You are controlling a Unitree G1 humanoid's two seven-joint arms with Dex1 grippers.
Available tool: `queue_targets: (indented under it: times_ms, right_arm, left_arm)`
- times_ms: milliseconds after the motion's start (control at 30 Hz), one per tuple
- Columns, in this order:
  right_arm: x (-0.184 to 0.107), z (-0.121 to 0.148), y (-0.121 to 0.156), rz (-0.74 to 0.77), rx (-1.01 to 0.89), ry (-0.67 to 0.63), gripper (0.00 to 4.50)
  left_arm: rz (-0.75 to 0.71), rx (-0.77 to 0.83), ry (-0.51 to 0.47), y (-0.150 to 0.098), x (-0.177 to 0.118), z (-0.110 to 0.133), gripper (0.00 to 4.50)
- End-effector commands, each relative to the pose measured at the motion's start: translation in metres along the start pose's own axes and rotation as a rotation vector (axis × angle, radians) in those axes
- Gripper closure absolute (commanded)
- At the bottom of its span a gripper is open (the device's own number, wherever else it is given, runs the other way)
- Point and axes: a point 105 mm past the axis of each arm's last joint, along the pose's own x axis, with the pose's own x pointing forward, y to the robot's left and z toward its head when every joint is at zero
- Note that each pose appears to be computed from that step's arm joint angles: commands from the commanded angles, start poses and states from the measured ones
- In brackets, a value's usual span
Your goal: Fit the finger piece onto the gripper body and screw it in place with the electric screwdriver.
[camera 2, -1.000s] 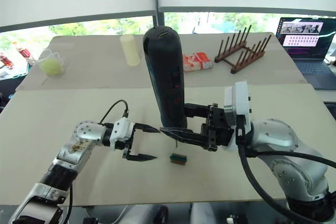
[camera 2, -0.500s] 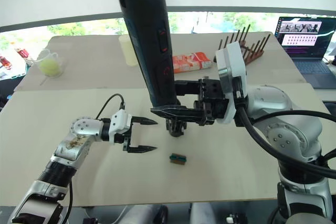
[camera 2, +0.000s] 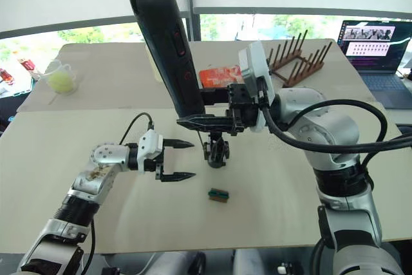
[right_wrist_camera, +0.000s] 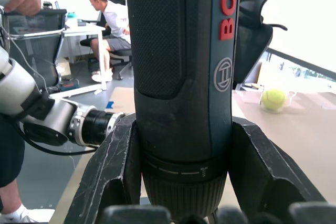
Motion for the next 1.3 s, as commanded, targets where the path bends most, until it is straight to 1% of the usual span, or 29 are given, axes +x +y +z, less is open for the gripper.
queue_targets:
  times_ms: [33, 167, 433, 967, 1300]
  right_arm:
    - [-0.003, 0.014, -0.002, 0.011, -0.105, -0.025, 2.60]
    - [-0.007, 0.006, -0.006, 0.001, -0.114, -0.007, 2.60]
    - [-0.009, 0.002, -0.007, -0.001, -0.115, 0.004, 2.60]
    - [-0.007, 0.014, -0.002, 0.020, -0.103, -0.009, 2.60]
    - [-0.008, 0.010, -0.003, 0.016, -0.101, 0.007, 2.60]
  left_arm:
    - [0.002, 0.047, -0.009, 0.005, 0.003, 0.008, 0.00]
    - [0.003, 0.053, -0.009, 0.008, 0.005, 0.009, 0.00]
    - [-0.001, 0.059, -0.009, 0.011, 0.009, 0.008, 0.00]
    - [-0.019, 0.071, 0.001, 0.012, 0.016, 0.005, 0.00]
    - [-0.021, 0.079, 0.001, 0.012, 0.018, 0.005, 0.00]
